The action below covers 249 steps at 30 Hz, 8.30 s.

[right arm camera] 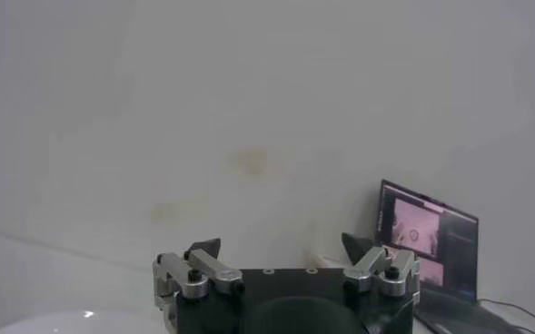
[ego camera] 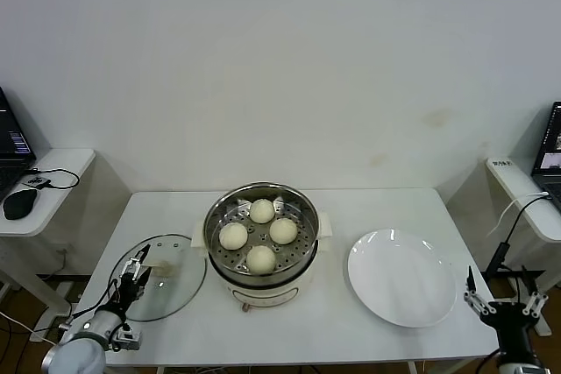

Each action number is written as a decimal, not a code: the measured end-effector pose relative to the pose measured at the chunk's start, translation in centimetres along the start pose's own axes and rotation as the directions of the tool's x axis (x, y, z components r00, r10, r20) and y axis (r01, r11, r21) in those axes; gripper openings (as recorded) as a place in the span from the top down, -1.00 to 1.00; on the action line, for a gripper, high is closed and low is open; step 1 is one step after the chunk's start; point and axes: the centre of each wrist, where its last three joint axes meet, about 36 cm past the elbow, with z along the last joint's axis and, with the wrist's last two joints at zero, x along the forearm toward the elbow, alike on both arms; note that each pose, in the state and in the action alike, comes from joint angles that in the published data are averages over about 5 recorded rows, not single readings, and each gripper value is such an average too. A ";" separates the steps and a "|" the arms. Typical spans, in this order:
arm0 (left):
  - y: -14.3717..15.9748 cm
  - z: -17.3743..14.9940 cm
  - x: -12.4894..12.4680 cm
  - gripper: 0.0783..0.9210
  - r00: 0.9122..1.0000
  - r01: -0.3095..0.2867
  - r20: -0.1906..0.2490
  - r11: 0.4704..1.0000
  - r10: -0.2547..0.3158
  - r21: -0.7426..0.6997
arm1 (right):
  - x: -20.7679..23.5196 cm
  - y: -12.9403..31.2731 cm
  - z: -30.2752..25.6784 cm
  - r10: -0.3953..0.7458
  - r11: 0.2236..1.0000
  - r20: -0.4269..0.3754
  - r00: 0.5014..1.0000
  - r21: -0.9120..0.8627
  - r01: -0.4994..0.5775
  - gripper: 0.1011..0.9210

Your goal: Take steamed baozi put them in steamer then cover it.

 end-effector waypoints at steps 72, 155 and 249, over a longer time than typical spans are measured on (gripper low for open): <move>12.6 0.9 6.2 0.84 0.941 0.270 -0.256 0.949 -0.223 0.164 | -0.6 3.3 0.3 -0.111 0.994 0.040 0.993 -0.007 0.111 -0.76; 20.3 -28.7 -5.5 0.84 0.988 0.143 -0.085 0.962 -0.127 0.231 | 0.1 9.3 2.6 -0.138 0.988 0.030 0.990 0.068 0.136 -0.76; 15.8 -17.6 11.3 -0.77 0.969 0.132 -0.133 -0.020 -0.206 0.991 | 1.5 8.0 1.3 -0.267 0.964 -0.007 0.964 -0.010 0.267 -0.76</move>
